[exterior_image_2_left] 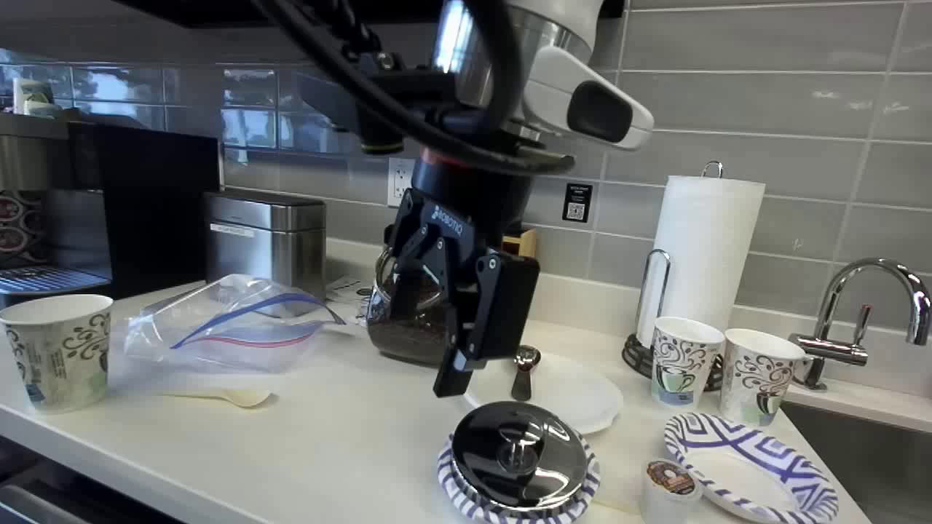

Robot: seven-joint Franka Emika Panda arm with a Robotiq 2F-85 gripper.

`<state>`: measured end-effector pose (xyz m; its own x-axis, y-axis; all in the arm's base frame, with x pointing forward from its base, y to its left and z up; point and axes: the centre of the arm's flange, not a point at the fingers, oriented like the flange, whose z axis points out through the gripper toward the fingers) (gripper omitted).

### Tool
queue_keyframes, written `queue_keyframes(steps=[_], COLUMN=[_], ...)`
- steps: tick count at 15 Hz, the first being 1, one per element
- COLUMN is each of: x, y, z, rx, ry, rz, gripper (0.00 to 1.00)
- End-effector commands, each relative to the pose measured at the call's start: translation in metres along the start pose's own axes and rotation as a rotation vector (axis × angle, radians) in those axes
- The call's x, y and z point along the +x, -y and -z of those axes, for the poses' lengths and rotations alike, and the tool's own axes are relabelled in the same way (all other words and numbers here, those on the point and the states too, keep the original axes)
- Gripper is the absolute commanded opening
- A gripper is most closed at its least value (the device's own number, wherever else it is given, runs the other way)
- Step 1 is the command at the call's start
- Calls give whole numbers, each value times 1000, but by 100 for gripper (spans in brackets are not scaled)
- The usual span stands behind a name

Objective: Put the spoon in the glass container

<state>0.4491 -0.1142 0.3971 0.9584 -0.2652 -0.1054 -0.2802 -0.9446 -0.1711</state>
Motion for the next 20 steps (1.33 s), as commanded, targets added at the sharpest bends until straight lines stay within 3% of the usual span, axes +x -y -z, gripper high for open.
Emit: queue_keyframes(steps=[1,5,8,13,17,18,19,20], x=[0,6,34,82,110,116,95,98], y=[0,1,10,37,62,69,62,65], z=[0,-1,5,11,-3,-8,1,-2], rx=[0,-14,-31,-100,-121,-136,-126,-127], ry=[0,-4,-86,-257,-297,-298,-291,-288], rz=[0,-4,45,290,507,534,465,475], gripper=[100,100,100,100,100,100,100,100])
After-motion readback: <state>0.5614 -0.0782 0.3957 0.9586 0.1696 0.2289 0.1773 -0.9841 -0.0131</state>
